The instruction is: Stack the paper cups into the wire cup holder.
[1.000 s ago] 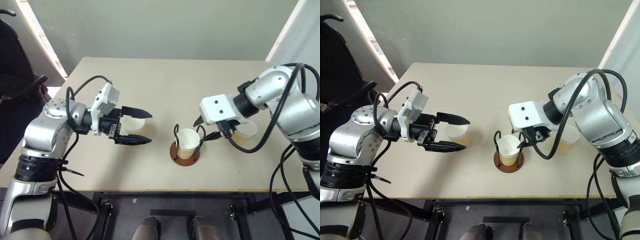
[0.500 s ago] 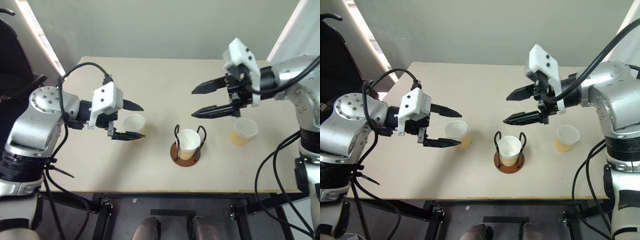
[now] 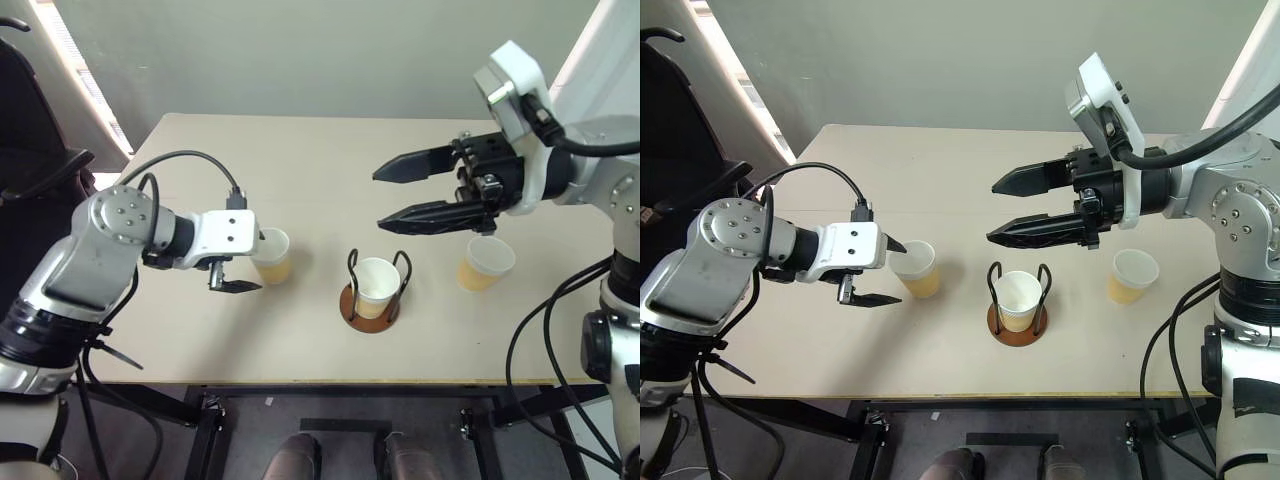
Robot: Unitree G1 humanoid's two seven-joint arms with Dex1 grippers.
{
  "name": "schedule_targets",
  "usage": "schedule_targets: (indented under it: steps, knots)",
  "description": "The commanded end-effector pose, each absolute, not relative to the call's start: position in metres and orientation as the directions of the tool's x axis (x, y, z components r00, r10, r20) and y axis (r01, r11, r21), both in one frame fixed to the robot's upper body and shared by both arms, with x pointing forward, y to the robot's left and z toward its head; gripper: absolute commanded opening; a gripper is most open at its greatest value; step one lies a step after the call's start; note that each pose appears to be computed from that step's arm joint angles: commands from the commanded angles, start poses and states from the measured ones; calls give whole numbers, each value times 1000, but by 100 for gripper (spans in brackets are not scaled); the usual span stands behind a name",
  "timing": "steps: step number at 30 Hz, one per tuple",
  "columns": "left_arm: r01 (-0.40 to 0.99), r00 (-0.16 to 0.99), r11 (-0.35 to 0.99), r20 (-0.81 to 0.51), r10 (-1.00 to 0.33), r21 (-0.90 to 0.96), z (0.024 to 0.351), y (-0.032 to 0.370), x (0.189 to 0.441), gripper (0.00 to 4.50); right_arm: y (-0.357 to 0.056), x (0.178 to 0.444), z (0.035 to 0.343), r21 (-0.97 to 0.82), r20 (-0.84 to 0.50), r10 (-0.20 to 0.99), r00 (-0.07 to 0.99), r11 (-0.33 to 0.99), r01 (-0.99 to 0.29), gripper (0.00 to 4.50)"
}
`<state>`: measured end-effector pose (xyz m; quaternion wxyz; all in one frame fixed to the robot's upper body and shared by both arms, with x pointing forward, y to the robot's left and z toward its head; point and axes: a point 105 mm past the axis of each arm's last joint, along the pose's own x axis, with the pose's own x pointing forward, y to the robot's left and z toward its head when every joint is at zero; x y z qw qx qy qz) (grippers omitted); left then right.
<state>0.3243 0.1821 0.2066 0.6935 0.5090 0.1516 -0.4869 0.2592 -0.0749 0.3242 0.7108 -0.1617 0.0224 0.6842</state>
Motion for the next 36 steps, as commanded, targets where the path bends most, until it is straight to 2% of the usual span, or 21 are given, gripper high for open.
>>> schedule_targets:
  steps: [1,15,18,23,28,29,36]
  knots:
    - [792,519,-23,-692,-502,610,215,181,331,450,-75,256,328,-222,-245,967,63,7,-975,365]
    - [812,481,-39,-706,-519,582,197,171,351,450,-78,257,321,-242,-245,965,90,29,-970,365]
    - [810,488,-51,-719,-495,584,190,175,357,394,-81,258,321,-278,-231,968,97,30,-960,369]
    - [816,470,-63,-722,-508,575,190,176,358,218,-90,258,319,-300,-231,969,87,14,-954,369]
    - [815,453,-79,-716,-531,574,196,172,360,20,-102,257,309,-282,-294,953,74,-12,-959,369]
    - [815,450,-80,-713,-537,574,198,171,360,2,-104,257,308,-286,-302,951,73,-17,-958,369]
    - [810,406,-126,-702,-585,573,212,160,351,2,-112,256,303,-295,-340,938,63,-43,-954,369]
